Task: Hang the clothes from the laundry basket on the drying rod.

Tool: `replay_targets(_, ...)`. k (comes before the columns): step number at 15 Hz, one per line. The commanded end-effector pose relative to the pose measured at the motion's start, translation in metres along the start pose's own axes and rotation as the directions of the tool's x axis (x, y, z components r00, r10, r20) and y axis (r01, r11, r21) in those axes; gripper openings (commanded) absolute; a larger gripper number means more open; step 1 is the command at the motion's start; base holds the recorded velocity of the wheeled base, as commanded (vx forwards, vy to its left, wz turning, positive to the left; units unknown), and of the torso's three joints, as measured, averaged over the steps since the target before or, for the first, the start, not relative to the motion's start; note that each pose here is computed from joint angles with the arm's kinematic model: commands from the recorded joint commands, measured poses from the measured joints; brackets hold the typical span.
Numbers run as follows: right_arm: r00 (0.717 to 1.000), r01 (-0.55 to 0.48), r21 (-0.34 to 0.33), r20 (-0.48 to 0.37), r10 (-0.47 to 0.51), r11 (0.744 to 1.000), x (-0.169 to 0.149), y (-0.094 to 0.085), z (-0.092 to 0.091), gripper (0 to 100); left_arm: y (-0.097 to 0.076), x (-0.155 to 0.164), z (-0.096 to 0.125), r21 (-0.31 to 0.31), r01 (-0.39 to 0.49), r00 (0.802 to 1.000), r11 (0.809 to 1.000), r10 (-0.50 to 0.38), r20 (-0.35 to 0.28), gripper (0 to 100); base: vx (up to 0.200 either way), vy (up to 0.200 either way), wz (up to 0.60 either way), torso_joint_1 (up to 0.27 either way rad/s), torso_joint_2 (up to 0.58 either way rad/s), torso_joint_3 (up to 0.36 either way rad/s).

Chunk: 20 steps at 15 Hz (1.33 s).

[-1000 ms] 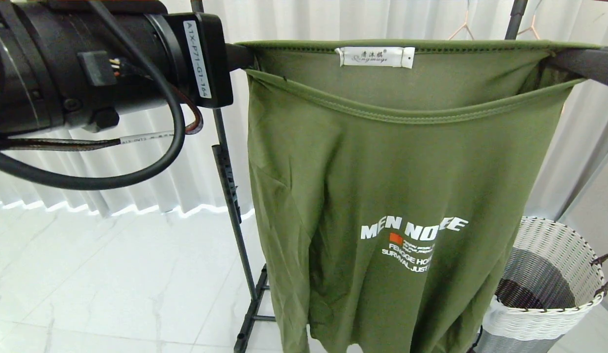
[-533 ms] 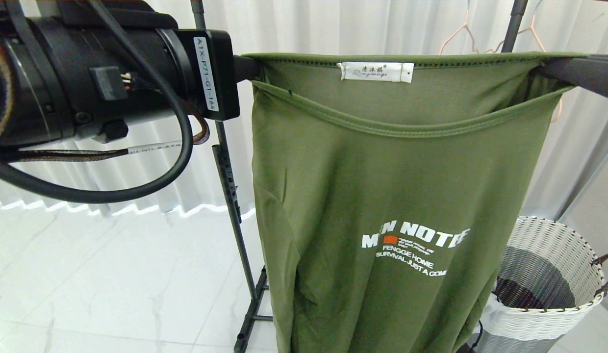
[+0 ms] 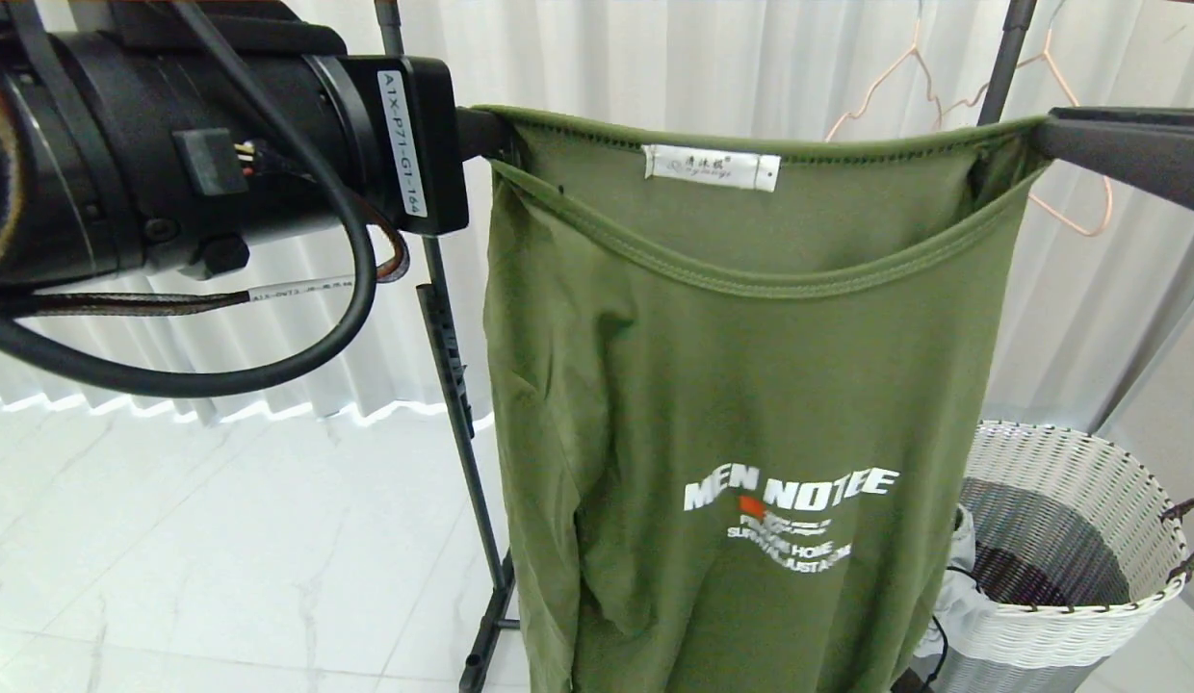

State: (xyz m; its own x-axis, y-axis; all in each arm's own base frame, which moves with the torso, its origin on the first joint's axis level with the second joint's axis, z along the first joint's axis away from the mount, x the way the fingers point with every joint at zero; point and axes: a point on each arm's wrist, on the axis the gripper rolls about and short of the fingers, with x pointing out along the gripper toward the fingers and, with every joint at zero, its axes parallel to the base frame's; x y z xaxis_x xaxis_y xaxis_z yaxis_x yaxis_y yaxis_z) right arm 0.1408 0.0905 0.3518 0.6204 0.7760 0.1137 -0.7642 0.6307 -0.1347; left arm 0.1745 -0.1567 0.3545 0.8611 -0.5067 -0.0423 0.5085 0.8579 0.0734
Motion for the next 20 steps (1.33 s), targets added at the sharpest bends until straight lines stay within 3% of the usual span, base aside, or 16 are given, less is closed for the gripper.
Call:
replay_targets(1,1.0,0.0,0.002,-0.007,0.0,1.0,-0.001,0.0,-0.003,100,0.0,-0.001,0.0,0.0,0.0,1.0,1.0,0.0,0.0,0,0.0,0.0,0.0,0.0,0.0,0.0)
replay_targets(5,1.0,0.009,0.003,-0.012,-0.009,1.0,-0.005,0.001,-0.005,100,0.003,-0.001,0.0,0.0,-0.018,1.0,1.0,0.018,-0.001,0,0.0,0.0,0.0,0.0,0.0,0.0)
replay_targets(7,0.996,0.077,-0.001,-0.036,-0.077,0.997,-0.01,-0.009,-0.01,100,0.013,-0.007,-0.006,0.003,-0.075,0.997,0.997,0.075,-0.018,0,0.0,0.0,0.0,0.0,0.0,0.0)
replay_targets(9,0.975,0.197,-0.005,-0.103,-0.197,0.98,-0.022,-0.025,-0.019,100,0.03,-0.015,-0.018,0.014,-0.162,0.985,0.987,0.163,-0.053,0,0.0,0.0,0.0,0.0,0.0,0.0)
replay_targets(12,0.894,0.387,-0.027,-0.234,-0.382,0.922,-0.045,-0.047,-0.03,100,0.063,-0.026,-0.031,0.025,-0.319,0.943,0.947,0.32,-0.089,0,0.0,0.0,0.0,0.0,0.0,0.0)
replay_targets(13,0.833,0.494,-0.045,-0.262,-0.488,0.868,-0.057,-0.055,-0.037,100,0.08,-0.033,-0.042,0.03,-0.399,0.908,0.916,0.4,-0.121,0,0.0,0.0,0.0,0.0,0.0,0.0)
replay_targets(15,0.755,0.59,-0.051,-0.318,-0.573,0.806,-0.073,-0.055,-0.055,100,0.094,-0.041,-0.065,0.038,-0.472,0.862,0.881,0.47,-0.19,0,0.0,0.0,0.0,0.0,0.0,0.0)
replay_targets(16,0.731,0.615,-0.056,-0.334,-0.595,0.787,-0.08,-0.053,-0.063,100,0.097,-0.045,-0.074,0.041,-0.49,0.847,0.871,0.486,-0.216,0,0.0,0.0,0.0,0.0,0.0,0.0)
replay_targets(19,0.714,0.628,-0.06,-0.352,-0.605,0.776,-0.09,-0.043,-0.076,100,0.096,-0.053,-0.098,0.052,-0.496,0.83,0.867,0.491,-0.266,0,0.0,0.0,0.0,0.0,0.0,0.0)
replay_targets(20,0.69,0.644,-0.07,-0.378,-0.617,0.762,-0.095,-0.038,-0.086,100,0.097,-0.056,-0.108,0.051,-0.51,0.82,0.858,0.504,-0.271,0,0.0,0.0,0.0,0.0,0.0,0.0)
